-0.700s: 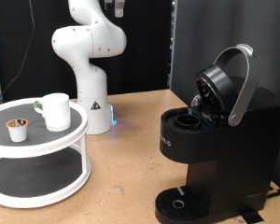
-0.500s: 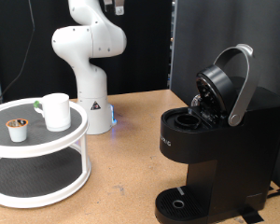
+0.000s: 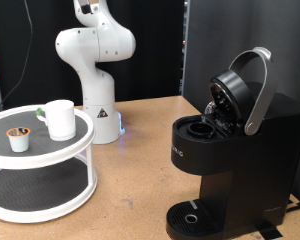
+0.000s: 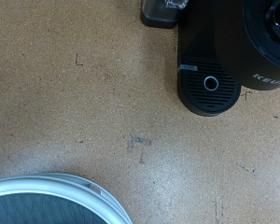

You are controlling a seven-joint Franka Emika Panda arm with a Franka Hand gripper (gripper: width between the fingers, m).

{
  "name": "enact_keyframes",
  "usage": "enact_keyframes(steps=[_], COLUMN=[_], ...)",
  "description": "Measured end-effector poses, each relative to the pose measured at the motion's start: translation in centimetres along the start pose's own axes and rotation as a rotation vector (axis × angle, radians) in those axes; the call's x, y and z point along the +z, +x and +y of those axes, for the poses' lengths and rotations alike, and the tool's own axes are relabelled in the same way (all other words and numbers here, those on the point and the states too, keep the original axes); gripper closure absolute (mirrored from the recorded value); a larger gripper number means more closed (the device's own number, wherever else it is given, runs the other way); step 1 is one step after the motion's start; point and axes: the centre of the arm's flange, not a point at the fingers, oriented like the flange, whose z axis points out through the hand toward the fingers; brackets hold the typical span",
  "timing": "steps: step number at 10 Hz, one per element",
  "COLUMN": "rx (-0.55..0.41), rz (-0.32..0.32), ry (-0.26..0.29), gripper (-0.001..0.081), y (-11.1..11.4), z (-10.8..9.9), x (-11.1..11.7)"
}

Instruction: Make a cup of coffee with the keurig machine

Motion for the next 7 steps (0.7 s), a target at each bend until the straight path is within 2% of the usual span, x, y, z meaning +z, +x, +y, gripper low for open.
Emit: enact_keyframes(steps=[1,3,5,7], rx=[-0.001,-0.025,-0.052,-0.094], rz=[-0.002,-0.067,-0.154,-0.230], ry=[0.001,0.020,0.054,0.096], gripper=[0.0003,0.0003,0.0003,0.0003], y=[0.0,-0.7,-2.5,-4.8], z=[0.0,0.2,1.3,3.3], x=[0.1,0.8,1.7,1.8])
